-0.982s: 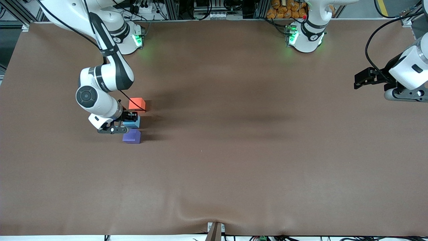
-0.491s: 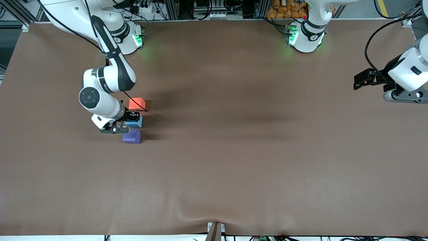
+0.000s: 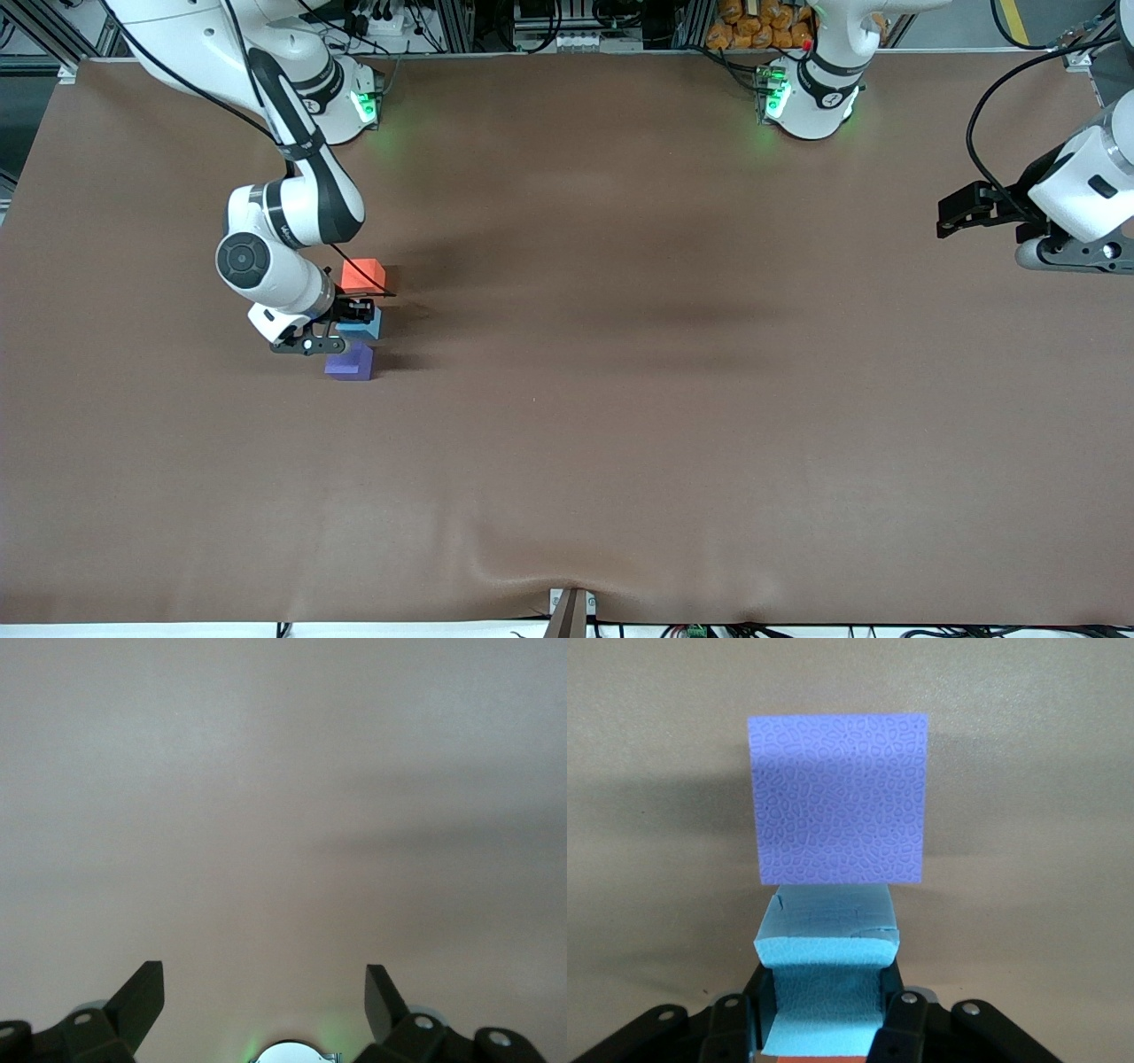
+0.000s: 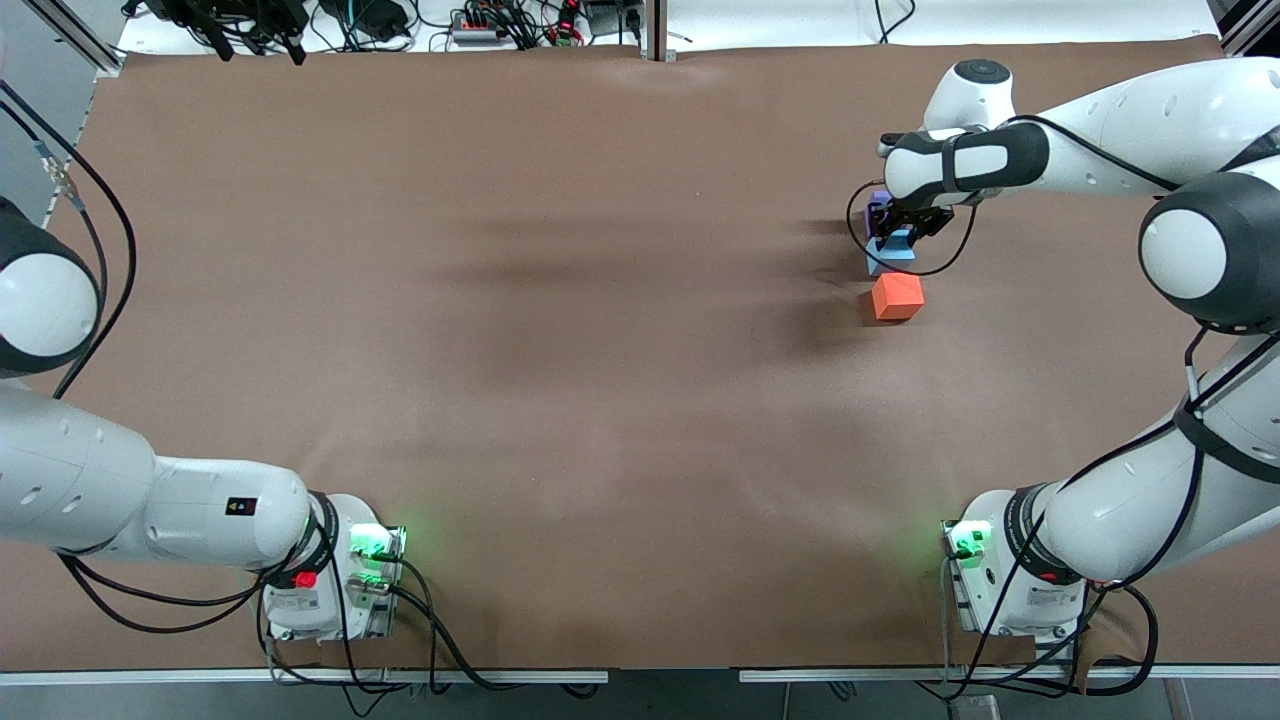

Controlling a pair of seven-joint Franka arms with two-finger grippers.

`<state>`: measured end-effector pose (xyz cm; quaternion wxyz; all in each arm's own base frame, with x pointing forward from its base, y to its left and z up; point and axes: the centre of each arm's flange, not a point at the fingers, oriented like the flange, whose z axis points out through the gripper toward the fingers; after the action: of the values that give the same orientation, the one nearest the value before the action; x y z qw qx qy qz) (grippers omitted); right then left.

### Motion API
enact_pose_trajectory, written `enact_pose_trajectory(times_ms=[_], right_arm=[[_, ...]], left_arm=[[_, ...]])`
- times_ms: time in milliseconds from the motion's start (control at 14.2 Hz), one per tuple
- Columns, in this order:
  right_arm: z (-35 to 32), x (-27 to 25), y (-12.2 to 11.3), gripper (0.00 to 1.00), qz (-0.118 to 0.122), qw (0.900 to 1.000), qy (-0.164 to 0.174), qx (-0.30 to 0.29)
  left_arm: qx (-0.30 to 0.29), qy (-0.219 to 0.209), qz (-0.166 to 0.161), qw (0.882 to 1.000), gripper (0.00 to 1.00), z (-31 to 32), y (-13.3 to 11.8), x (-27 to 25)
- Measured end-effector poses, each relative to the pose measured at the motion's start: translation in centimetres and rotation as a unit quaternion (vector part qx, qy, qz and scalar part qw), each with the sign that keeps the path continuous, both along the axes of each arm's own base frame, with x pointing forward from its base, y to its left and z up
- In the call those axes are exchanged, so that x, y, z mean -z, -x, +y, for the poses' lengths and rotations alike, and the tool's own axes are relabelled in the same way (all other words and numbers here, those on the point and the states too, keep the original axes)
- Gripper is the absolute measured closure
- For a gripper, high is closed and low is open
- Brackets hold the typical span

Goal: Place blue block between orange and purple blocks

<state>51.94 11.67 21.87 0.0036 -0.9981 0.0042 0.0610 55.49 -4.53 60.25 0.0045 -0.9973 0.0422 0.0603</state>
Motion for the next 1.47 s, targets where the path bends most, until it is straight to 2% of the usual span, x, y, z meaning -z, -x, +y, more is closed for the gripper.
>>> enact_pose_trajectory(times_ms=[211,281,351,421,561,632,772,912,1053,1263,1333,1474], right_arm=[[0.0,0.0,0.0,0.50,0.000,1.000,-0.001,0.001],[-0.1,0.1,0.1,0.46,0.000,1.000,-0.002,0.004],[-0.1,0.2,0.1,0.38,0.002,1.000,-0.004,0.007],[-0.1,0.3,0.2,0.26,0.006,1.000,-0.005,0.009],[0.1,-0.4,-0.1,0.07,0.028,1.000,-0.004,0.009],[0.4,-1.7,-1.0,0.00,0.043,0.999,-0.005,0.008],[1.2,-7.2,-4.1,0.00,0.052,0.999,-0.014,0.007],[0.9,-14.7,-7.8,0.00,0.033,0.999,-0.027,0.011],[-1.2,-22.0,-10.8,0.00,-0.001,0.999,-0.044,0.029],[-6.3,-29.2,-13.4,0.00,-0.057,0.995,-0.062,0.058],[-7.5,-31.0,-13.5,0.00,-0.062,0.994,-0.061,0.061],[-9.2,-35.1,-12.8,0.00,-0.047,0.996,-0.043,0.056]], left_arm=[[0.000,0.000,0.000,1.000,0.00,0.0,0.0,0.0],[0.000,0.000,0.000,1.000,0.00,0.0,0.0,0.0],[0.000,0.000,0.001,1.000,0.00,0.0,0.0,0.1],[0.000,0.000,0.001,1.000,0.00,0.0,0.0,0.1],[0.000,0.000,0.001,1.000,0.00,0.0,-0.1,0.1],[0.000,0.000,0.001,1.000,0.00,0.0,-0.1,0.1],[0.000,0.000,0.001,1.000,0.00,0.0,-0.1,0.1],[0.000,0.000,0.001,1.000,0.00,0.0,-0.1,0.1],[0.000,0.000,0.001,1.000,0.00,0.0,-0.1,0.2],[0.000,0.000,0.001,1.000,0.00,-0.1,-0.1,0.2],[0.000,0.000,0.002,1.000,0.00,-0.1,-0.1,0.2],[0.000,0.000,0.002,1.000,0.00,-0.1,-0.1,0.2]])
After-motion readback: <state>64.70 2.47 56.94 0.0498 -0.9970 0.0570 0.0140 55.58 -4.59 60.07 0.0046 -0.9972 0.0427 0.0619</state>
